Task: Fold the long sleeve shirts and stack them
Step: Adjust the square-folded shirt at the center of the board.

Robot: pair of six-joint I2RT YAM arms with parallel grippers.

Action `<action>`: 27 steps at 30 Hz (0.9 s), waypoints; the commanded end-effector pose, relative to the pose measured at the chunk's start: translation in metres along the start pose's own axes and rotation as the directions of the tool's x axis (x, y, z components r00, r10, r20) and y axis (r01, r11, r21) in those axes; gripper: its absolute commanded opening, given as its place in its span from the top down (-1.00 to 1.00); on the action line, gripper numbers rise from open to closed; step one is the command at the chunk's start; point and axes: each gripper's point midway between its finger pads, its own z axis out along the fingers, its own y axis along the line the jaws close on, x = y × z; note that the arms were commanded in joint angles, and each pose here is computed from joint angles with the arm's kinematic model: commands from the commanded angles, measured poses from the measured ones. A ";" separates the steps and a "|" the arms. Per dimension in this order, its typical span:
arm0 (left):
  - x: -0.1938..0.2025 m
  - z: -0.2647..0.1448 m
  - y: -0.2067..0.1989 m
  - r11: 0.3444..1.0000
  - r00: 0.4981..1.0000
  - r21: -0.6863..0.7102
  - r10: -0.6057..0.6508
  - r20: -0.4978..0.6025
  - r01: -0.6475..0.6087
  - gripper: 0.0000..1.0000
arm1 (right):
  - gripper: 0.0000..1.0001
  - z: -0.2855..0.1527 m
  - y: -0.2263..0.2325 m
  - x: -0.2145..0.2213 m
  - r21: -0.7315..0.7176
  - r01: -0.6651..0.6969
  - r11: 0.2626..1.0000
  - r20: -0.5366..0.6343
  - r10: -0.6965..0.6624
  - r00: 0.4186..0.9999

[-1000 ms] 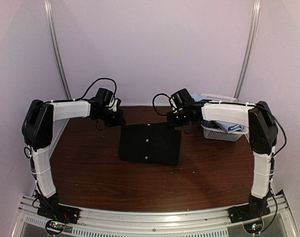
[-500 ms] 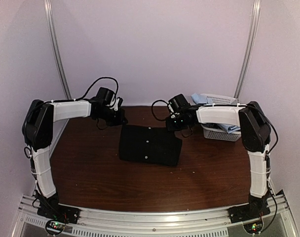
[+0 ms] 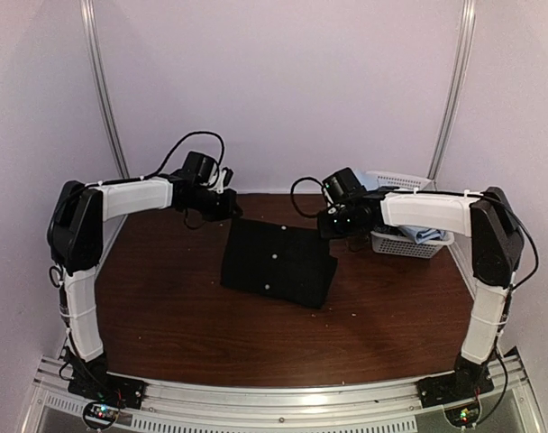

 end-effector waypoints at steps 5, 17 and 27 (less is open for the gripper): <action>-0.013 0.049 -0.017 0.997 0.998 0.056 0.059 0.013 -0.059 1.00 | 1.00 0.027 -0.048 0.063 0.123 -0.063 0.990 -0.093 0.075 0.993; 0.012 0.086 0.007 1.000 0.997 -0.018 0.000 -0.074 -0.001 1.00 | 1.00 0.060 -0.041 0.104 0.064 -0.059 0.996 -0.180 0.070 0.981; 0.041 -0.031 0.062 0.950 0.982 -0.249 -0.173 0.075 0.186 1.00 | 1.00 0.097 0.031 0.008 -0.006 0.107 0.994 -0.082 -0.107 0.991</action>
